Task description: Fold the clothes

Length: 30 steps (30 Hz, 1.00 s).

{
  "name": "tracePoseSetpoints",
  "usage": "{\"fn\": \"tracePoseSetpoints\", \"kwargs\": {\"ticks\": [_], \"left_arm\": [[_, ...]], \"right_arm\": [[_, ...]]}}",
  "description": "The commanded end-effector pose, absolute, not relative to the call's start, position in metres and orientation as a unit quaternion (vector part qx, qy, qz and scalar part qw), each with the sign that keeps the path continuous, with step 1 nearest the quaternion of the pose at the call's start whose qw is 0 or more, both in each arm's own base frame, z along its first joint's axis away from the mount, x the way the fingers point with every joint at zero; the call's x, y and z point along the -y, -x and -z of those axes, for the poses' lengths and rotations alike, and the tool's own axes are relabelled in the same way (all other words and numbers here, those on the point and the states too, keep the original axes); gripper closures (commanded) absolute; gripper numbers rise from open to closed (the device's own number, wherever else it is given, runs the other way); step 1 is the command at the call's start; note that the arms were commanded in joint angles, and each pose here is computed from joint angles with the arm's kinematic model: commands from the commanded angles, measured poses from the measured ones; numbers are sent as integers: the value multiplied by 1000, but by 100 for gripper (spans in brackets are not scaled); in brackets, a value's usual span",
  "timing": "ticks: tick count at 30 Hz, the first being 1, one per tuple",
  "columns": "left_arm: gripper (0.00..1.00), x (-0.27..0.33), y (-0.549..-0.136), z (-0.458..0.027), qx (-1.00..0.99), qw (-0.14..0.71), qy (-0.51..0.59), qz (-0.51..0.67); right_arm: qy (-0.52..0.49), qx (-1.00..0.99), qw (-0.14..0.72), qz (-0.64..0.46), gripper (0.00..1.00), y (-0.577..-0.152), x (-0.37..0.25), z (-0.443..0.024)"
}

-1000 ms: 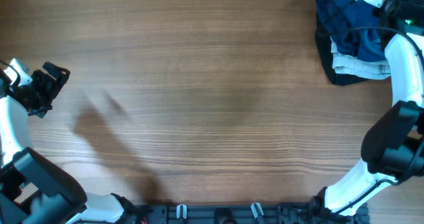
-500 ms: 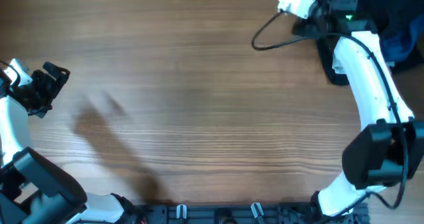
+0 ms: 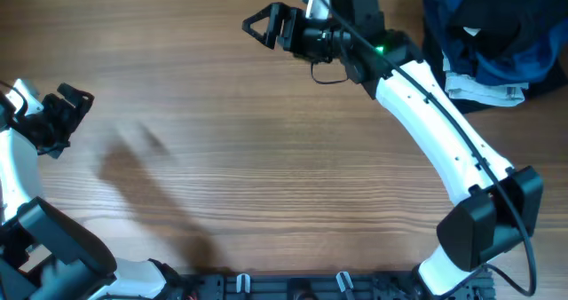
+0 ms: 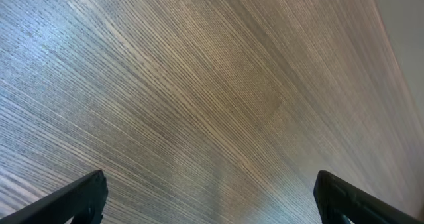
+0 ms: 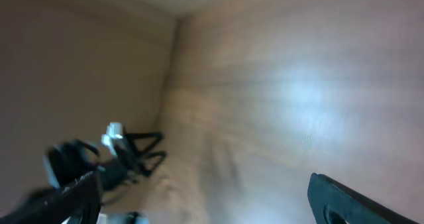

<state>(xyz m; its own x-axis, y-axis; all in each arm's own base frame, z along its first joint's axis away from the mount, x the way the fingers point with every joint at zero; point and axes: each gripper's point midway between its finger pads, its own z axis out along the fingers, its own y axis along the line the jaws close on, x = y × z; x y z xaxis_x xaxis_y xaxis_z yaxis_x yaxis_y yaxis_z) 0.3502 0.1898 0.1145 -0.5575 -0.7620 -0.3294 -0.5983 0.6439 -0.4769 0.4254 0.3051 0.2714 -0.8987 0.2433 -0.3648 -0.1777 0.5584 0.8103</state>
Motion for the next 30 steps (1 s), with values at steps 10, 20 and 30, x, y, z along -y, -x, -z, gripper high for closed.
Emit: {"fn": "tracePoseSetpoints", "kwargs": {"ticks": [10,20,30], "left_arm": [[0,-191,-350,-111,-867,255,399,157],[0,-191,-350,-111,-867,255,399,157],[0,-191,-350,-111,-867,255,399,157]], "right_arm": [[101,-890,404,-185,0,-418,-225,-288],[61,-778,599,-178,0,-346,-87,-334],[-9,-733,671,-109,0,-261,-20,-179]]}}
